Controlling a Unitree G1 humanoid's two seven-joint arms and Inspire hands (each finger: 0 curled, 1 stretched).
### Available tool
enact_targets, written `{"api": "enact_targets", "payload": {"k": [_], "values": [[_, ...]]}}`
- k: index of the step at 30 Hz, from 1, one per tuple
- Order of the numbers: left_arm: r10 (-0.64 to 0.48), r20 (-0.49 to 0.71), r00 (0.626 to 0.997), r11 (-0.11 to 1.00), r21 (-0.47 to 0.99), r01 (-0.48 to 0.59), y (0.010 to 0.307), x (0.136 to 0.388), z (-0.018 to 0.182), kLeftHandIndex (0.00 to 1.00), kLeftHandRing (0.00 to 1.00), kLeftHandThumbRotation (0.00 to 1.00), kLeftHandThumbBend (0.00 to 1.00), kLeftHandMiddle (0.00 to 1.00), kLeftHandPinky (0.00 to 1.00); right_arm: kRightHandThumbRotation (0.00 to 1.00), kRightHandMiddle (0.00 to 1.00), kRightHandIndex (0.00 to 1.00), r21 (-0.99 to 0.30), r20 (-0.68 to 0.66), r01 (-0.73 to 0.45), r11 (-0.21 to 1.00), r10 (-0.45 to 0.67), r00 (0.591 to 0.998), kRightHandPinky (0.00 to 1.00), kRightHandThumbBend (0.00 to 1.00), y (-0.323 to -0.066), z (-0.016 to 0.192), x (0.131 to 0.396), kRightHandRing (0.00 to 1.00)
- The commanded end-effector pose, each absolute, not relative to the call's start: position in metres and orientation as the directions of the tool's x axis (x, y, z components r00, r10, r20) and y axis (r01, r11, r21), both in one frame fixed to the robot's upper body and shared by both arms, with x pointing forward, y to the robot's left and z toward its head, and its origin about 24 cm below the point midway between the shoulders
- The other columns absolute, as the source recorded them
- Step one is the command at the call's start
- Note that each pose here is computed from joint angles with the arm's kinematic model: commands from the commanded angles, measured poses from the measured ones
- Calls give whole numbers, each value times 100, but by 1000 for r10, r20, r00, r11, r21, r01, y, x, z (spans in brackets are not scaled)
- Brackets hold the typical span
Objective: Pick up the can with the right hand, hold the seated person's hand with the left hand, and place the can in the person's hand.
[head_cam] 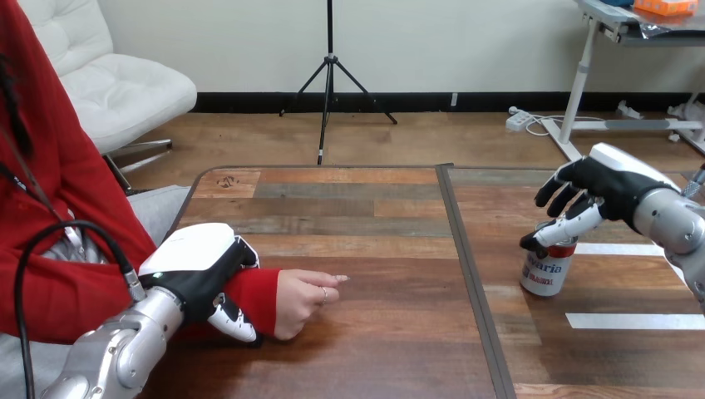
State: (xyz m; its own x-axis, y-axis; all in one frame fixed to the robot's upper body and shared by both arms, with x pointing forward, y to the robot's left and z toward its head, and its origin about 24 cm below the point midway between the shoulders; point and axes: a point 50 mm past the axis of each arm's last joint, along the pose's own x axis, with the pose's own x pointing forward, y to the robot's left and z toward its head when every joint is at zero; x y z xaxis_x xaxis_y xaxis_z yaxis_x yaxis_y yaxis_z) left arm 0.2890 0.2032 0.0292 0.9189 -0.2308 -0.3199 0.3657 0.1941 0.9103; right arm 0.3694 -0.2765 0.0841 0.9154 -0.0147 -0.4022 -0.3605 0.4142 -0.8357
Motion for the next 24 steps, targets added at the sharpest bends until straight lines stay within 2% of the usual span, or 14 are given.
{"api": "enact_targets", "payload": {"k": [1,12,24], "values": [[-290,-120,950,232,954,191,190,307,78,38,32,0,80,39,25,31,70,70,-866,-337,-315,387,13,941,62,100,-266,116,386,68],[-288,-116,950,237,953,189,190,306,78,39,33,0,80,40,26,33,72,73,-853,-405,-374,364,-11,914,65,100,-266,113,386,70],[-287,-130,949,234,951,201,191,306,78,41,35,0,80,41,28,36,74,73,-852,-429,-402,336,-5,903,68,100,-267,109,383,73]]}}
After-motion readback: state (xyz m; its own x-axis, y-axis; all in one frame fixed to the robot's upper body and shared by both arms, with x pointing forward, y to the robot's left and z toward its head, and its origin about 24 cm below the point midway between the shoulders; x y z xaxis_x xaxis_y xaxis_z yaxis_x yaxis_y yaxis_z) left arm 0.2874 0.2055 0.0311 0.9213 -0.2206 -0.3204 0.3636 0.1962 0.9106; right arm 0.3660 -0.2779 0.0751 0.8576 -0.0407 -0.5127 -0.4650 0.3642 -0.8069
